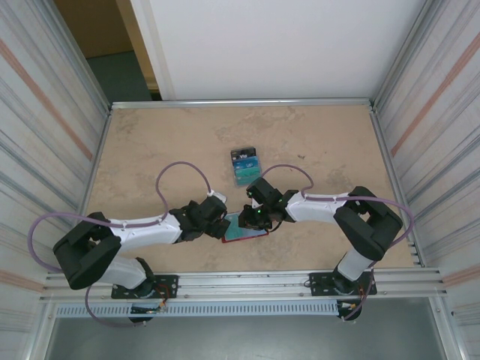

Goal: Take the credit cards out of the card holder

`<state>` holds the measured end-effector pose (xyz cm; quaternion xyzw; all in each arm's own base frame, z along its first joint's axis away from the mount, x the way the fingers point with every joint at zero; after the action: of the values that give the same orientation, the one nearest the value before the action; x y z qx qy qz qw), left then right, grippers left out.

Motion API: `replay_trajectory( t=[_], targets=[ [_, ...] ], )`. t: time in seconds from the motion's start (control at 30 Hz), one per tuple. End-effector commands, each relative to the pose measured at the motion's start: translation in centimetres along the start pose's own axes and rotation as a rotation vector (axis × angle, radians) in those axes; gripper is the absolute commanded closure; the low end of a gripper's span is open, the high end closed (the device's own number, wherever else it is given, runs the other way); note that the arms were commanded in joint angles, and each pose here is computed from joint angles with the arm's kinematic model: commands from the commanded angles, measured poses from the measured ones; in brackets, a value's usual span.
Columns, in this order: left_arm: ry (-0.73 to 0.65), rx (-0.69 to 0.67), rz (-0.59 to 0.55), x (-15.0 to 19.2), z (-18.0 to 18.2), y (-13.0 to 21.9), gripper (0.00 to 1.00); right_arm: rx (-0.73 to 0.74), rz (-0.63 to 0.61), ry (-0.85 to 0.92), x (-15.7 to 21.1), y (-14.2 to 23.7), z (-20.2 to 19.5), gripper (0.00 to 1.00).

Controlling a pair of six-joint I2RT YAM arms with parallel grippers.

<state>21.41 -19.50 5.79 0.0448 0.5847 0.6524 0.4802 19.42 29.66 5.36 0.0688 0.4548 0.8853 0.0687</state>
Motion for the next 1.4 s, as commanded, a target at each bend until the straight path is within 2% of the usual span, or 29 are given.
replay_trajectory(
  t=[0.0, 0.87, 1.2, 1.37],
  targets=[
    [-0.019, -0.025, 0.047, 1.0, 0.1, -0.1, 0.01, 0.004, 0.019, -0.013, 0.4, -0.2, -0.3, 0.81],
    [-0.028, -0.031, 0.046, 0.5, -0.1, 0.0, 0.01, 0.006, 0.032, -0.035, 1.1, -0.8, -1.2, 0.81],
    [-0.029, -0.030, 0.057, 0.7, -0.2, 0.0, 0.01, -0.190, 0.103, -0.089, 1.2, -1.3, -0.2, 0.82],
    [-0.026, -0.030, 0.058, 0.8, -0.4, 0.0, 0.01, -0.252, 0.121, -0.111, 0.8, -1.3, -0.2, 0.87]
  ],
)
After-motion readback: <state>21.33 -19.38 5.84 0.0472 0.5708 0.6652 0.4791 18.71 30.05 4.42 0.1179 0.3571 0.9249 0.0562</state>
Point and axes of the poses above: each hand's point on the last joint's axis, 136 mm out from that joint toward the fingers, its own y axis back along the fingers, its own z axis along the line the jaws close on, x = y × z, the point moved 3 cm from there along y, back along the fingers, and after that the axes turned 14 degrees about -y, right-handed, at the moved point
